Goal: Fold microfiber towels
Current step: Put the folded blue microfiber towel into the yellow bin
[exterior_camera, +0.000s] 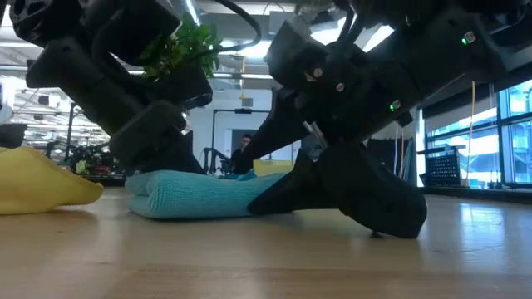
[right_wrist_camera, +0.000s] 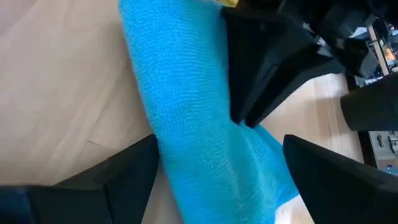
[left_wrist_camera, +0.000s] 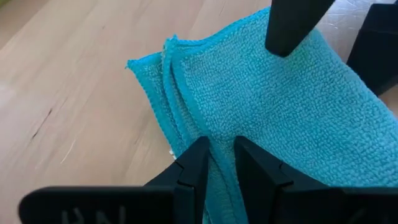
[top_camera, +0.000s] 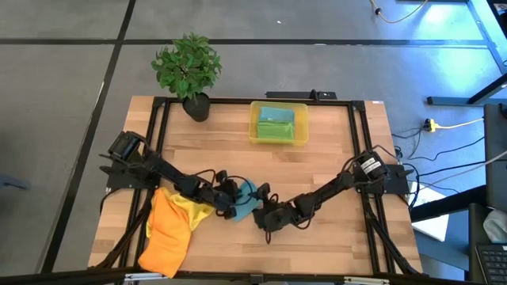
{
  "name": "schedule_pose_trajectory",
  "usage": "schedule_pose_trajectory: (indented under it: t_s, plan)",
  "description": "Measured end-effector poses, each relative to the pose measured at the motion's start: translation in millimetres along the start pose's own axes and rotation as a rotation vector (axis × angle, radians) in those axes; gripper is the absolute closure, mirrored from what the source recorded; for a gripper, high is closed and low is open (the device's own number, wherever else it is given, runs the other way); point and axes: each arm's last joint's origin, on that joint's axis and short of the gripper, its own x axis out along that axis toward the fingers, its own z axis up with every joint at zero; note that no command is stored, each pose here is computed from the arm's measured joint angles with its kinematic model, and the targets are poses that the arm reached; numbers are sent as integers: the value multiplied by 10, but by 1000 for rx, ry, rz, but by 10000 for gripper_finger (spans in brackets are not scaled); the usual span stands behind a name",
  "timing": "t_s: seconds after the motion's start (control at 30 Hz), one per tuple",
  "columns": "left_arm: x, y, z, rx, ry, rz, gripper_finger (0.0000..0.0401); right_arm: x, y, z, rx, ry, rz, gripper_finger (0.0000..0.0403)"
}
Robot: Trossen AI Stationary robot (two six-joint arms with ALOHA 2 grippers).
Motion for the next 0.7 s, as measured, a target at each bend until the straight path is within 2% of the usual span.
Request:
schedule_pose_trajectory:
  t_s: [0.13,0.47,0.57,0.7]
  plan:
    - [25,20,7,-1,19,-24,335,25,-23,-10,-7,-4,20,65]
    - [29,17,-6,7,34,-43,396,11,-18,-66,-114,56,60,65]
    - [30,17,-10,7,40,-48,398,8,-18,-75,-133,68,60,65]
    - [31,18,-13,4,43,-49,400,2,-24,-73,-215,76,38,65]
